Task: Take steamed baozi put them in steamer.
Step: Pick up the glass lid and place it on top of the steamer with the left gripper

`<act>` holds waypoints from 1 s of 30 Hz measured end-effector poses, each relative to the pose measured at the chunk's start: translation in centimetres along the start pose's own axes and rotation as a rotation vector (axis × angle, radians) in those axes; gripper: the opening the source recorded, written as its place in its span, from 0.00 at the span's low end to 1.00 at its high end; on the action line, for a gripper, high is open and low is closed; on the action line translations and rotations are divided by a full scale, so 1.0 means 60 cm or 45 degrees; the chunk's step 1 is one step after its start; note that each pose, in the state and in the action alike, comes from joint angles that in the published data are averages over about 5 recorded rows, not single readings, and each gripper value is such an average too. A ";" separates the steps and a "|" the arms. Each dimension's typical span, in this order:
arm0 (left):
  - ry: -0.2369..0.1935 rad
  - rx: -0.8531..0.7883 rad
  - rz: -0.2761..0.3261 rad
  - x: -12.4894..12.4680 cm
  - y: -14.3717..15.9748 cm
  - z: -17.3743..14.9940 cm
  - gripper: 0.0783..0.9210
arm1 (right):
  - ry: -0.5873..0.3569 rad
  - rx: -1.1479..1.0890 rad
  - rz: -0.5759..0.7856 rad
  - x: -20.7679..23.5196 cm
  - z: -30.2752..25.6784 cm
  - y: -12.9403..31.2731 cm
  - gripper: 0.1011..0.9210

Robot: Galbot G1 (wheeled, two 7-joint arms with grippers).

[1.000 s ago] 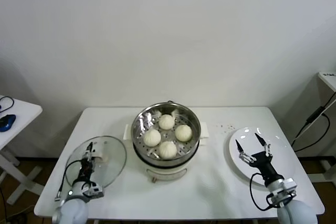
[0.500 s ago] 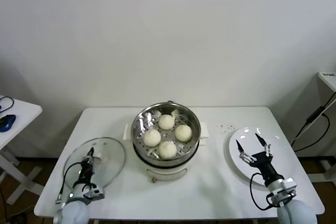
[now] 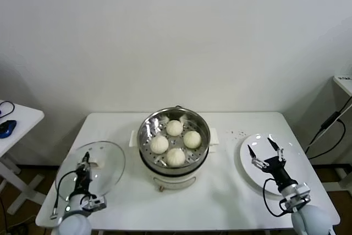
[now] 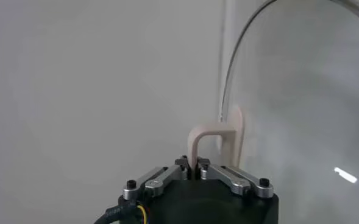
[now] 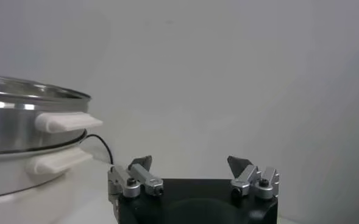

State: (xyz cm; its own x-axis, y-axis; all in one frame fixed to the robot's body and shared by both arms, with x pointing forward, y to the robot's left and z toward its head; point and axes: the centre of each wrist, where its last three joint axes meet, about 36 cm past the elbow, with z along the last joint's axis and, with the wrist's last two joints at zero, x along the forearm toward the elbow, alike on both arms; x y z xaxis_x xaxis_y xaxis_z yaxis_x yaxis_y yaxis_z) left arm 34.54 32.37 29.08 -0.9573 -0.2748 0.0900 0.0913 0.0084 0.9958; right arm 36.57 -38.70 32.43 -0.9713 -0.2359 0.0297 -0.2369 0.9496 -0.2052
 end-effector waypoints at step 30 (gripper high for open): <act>0.089 0.141 -0.187 0.103 0.197 -0.164 0.09 | 0.046 0.078 0.021 -0.028 0.018 -0.027 0.88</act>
State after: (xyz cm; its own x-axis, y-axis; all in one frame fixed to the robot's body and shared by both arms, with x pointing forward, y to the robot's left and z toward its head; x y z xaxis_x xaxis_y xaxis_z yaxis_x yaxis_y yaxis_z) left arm 32.40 21.29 41.25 -0.9364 -0.3469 -0.0538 -0.0823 0.0679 0.9943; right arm 38.60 -40.04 31.64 -0.9755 -0.2116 0.0606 -0.2201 0.9388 -0.2651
